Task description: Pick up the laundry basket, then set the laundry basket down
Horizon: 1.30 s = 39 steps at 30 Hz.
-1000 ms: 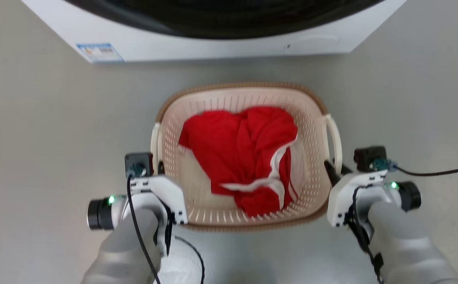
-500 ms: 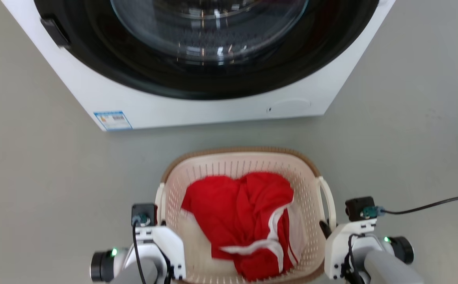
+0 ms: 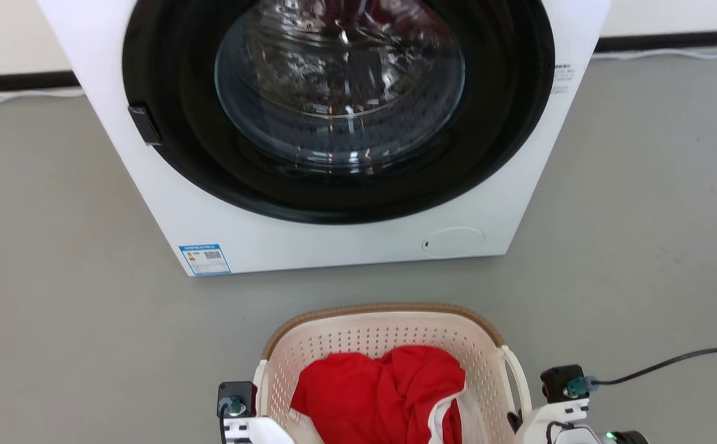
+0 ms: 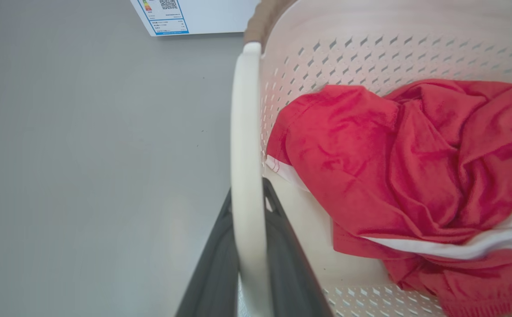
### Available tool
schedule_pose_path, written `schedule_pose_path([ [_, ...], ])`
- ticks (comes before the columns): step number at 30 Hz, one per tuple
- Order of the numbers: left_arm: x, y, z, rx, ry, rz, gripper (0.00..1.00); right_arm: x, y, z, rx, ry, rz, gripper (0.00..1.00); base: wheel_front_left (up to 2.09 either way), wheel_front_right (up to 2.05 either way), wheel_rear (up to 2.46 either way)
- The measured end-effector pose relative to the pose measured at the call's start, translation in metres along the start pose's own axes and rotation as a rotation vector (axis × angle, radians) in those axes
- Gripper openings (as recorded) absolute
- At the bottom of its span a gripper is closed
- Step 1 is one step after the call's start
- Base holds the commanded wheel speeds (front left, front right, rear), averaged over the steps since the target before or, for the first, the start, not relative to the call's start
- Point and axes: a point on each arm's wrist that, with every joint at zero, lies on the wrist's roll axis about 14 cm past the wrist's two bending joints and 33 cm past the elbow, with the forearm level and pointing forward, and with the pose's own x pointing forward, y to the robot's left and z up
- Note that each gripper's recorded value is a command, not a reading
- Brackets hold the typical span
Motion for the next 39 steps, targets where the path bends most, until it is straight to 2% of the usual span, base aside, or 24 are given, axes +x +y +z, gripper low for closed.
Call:
schedule_pose_path([
  [7, -0.009, -0.001, 0.004, 0.002, -0.028, 0.0, 0.0, -0.006, 0.005, -0.005, -0.006, 0.0, 0.01, 0.0, 0.0, 0.0, 0.0],
  [39, -0.011, -0.006, -0.015, 0.016, 0.024, -0.011, 0.0, -0.011, 0.004, -0.019, 0.022, 0.032, 0.008, 0.0, 0.0, 0.0, 0.0],
])
